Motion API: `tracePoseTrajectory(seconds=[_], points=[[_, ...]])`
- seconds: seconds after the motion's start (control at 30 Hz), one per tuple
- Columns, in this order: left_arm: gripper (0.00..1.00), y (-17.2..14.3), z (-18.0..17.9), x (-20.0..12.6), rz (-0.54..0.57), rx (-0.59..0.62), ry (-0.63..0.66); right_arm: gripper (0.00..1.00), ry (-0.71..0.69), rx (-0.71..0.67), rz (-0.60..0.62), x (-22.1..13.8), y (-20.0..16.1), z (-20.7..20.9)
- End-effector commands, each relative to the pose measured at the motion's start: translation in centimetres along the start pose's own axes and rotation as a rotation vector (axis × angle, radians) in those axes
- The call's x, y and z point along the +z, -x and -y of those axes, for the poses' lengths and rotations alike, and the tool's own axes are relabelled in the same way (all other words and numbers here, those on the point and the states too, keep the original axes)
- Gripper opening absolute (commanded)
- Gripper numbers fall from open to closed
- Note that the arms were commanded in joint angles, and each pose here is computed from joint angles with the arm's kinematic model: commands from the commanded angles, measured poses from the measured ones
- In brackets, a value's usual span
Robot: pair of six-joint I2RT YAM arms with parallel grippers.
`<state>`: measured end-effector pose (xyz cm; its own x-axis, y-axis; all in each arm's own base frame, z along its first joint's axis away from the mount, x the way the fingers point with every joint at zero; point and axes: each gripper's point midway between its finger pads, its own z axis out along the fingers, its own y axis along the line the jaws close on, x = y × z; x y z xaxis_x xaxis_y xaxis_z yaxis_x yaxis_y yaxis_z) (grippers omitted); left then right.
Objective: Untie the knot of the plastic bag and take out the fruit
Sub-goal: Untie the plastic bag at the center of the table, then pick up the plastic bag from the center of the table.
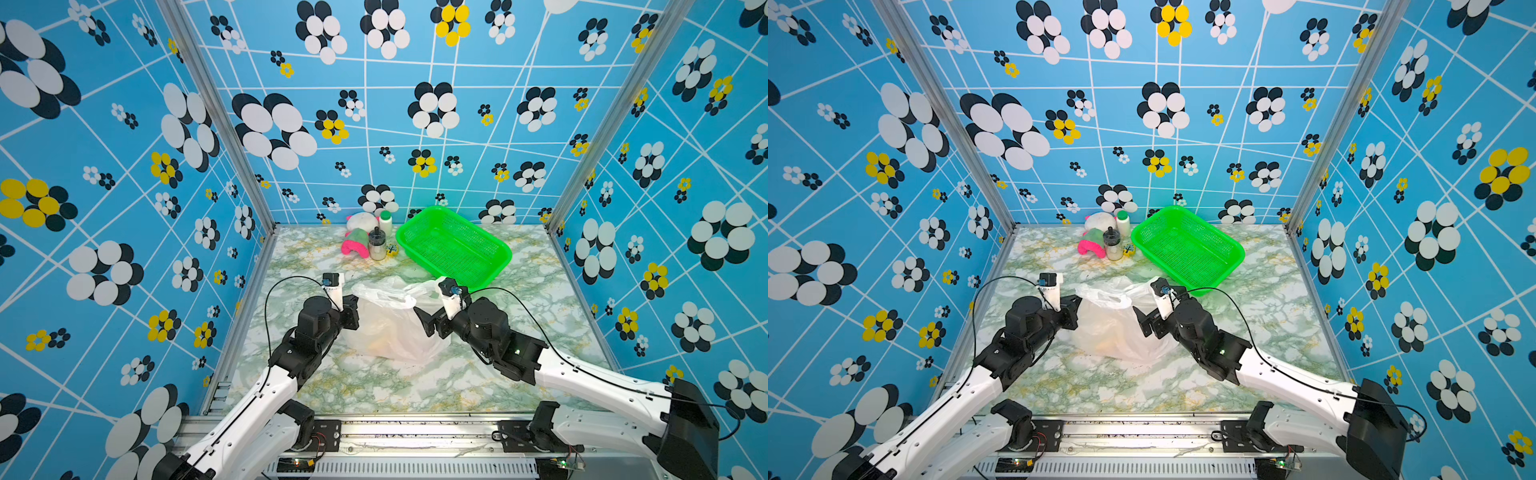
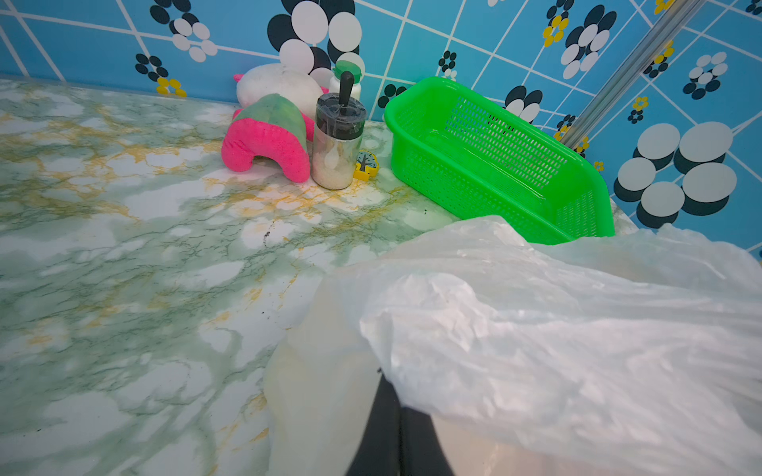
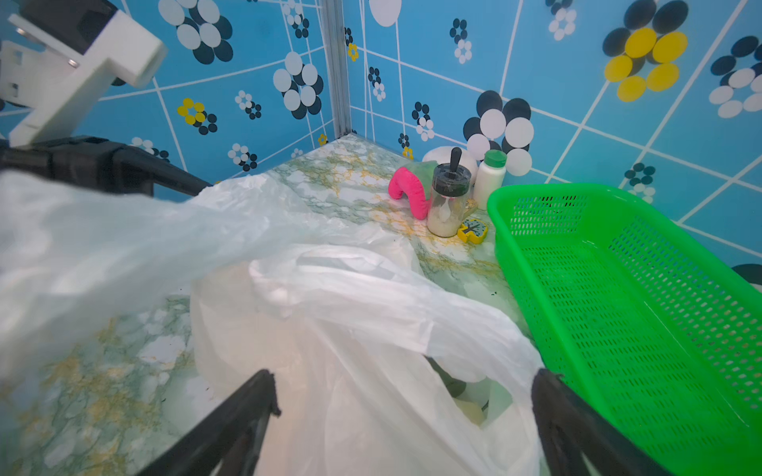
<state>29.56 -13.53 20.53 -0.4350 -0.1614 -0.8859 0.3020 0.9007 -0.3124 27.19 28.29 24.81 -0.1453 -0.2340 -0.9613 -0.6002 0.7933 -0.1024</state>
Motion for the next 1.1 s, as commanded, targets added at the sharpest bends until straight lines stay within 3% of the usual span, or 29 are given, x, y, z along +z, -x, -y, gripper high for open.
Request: tracePoseTrajectory(seconds=[0.0,0.13,0.43,0.57,0.83,0.9,0.97,1.07], points=[[0.00,-0.2,0.3,-0.2,-0.006,0.011,-0.007,0.97,-0.086,-0.115,-0.036,1.2,-0.3,1.0],[0.00,0.1,0.4,-0.3,-0.006,0.016,-0.010,0.90,-0.145,-0.143,-0.060,2.4,-1.4,2.6],[0.00,0.4,0.5,-1.0,0.010,0.022,-0.012,0.87,-0.190,-0.080,-0.069,4.2,-0.9,5.1],[0.00,0.3,0.4,-0.9,0.009,0.021,-0.009,0.98,-0.240,-0.063,-0.046,4.1,0.4,6.4],[0.00,0.4,0.5,-0.9,0.007,0.023,-0.014,0.99,-0.308,-0.042,-0.081,5.7,0.6,7.9],[0.00,0.4,0.5,-1.0,0.008,0.023,-0.013,0.91,-0.291,-0.040,-0.079,6.1,0.8,7.6],[0.00,0.5,0.4,-1.1,0.011,0.023,-0.008,0.75,-0.280,-0.038,-0.076,6.2,1.0,7.4],[0.00,0.5,0.4,-1.1,0.012,0.023,-0.009,0.32,-0.266,-0.029,-0.063,6.1,1.5,7.2]])
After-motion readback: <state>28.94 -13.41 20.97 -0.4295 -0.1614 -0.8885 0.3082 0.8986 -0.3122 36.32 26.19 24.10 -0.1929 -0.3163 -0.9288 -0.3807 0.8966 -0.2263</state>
